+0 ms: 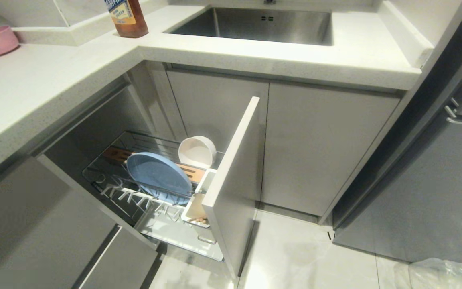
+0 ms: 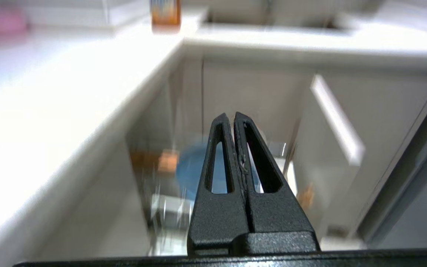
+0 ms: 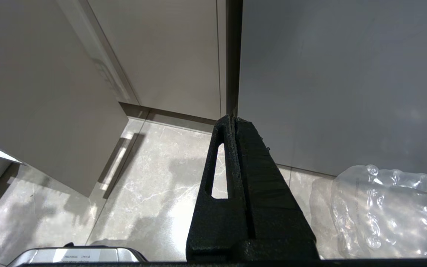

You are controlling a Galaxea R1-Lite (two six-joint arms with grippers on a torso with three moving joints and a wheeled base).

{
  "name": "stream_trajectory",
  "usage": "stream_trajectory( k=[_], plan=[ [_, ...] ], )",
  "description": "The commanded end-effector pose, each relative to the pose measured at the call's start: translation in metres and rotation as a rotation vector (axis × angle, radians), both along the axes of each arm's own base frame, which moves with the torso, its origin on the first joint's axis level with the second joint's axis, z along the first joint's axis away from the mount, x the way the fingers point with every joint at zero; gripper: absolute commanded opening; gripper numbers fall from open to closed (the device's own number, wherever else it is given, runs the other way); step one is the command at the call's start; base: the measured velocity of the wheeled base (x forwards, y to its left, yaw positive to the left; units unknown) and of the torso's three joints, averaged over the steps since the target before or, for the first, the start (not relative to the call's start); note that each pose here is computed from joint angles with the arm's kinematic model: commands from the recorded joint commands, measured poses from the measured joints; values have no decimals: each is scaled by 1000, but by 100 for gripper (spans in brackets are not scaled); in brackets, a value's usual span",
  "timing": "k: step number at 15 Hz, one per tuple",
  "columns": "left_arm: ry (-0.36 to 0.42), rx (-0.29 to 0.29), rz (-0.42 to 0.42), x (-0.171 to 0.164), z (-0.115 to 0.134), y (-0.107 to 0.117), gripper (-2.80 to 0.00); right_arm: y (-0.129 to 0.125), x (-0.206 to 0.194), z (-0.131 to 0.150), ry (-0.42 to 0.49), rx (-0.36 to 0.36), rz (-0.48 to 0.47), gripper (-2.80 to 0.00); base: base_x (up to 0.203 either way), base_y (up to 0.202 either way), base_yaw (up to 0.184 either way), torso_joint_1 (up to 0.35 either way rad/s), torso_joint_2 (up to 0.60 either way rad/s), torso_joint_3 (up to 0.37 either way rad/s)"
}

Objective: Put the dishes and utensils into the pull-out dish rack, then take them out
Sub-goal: Take the plate out of the cupboard

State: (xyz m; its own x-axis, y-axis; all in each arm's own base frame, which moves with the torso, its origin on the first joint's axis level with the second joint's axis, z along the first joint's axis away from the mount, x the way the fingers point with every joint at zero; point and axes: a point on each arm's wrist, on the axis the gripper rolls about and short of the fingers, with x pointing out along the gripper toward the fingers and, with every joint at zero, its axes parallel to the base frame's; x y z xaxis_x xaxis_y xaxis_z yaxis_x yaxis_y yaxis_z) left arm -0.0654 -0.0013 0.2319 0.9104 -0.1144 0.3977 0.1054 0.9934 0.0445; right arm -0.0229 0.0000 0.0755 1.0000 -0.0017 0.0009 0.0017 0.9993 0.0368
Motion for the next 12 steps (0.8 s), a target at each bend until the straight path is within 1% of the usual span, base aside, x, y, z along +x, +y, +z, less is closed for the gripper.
stream_trajectory(
  k=[1, 2, 4, 5, 6, 7, 8, 9, 10, 11, 12],
  plan=[
    [51, -3, -16, 24, 41, 0, -280, 0, 0, 0, 1, 0, 0, -280, 0, 0, 0, 0, 0, 0],
    [52, -21, -37, 36, 64, -1, -280, 0, 0, 0, 1, 0, 0, -280, 0, 0, 0, 0, 0, 0],
    [21, -88, -93, 61, 109, -1, -280, 0, 0, 0, 1, 0, 0, -280, 0, 0, 0, 0, 0, 0],
    [4, -142, -130, 77, 133, -2, -280, 0, 0, 0, 1, 0, 0, -280, 0, 0, 0, 0, 0, 0],
    [-11, -222, -182, 91, 155, -3, -280, 0, 0, 0, 1, 0, 0, -280, 0, 0, 0, 0, 0, 0],
    [3, -306, -227, 107, 166, -7, -280, 0, 0, 0, 1, 0, 0, -280, 0, 0, 0, 0, 0, 0],
    [37, -386, -255, 125, 171, -14, -280, 0, 0, 0, 1, 0, 0, -280, 0, 0, 0, 0, 0, 0],
    [79, -462, -263, 141, 172, -24, -280, 0, 0, 0, 1, 0, 0, -280, 0, 0, 0, 0, 0, 0],
    [132, -519, -239, 161, 170, -37, -280, 0, 0, 0, 1, 0, 0, -280, 0, 0, 0, 0, 0, 0],
    [189, -553, -195, 183, 164, -53, -280, 0, 0, 0, 1, 0, 0, -280, 0, 0, 0, 0, 0, 0],
    [248, -573, -158, 198, 157, -73, -280, 0, 0, 0, 1, 0, 0, -280, 0, 0, 0, 0, 0, 0]
  ],
)
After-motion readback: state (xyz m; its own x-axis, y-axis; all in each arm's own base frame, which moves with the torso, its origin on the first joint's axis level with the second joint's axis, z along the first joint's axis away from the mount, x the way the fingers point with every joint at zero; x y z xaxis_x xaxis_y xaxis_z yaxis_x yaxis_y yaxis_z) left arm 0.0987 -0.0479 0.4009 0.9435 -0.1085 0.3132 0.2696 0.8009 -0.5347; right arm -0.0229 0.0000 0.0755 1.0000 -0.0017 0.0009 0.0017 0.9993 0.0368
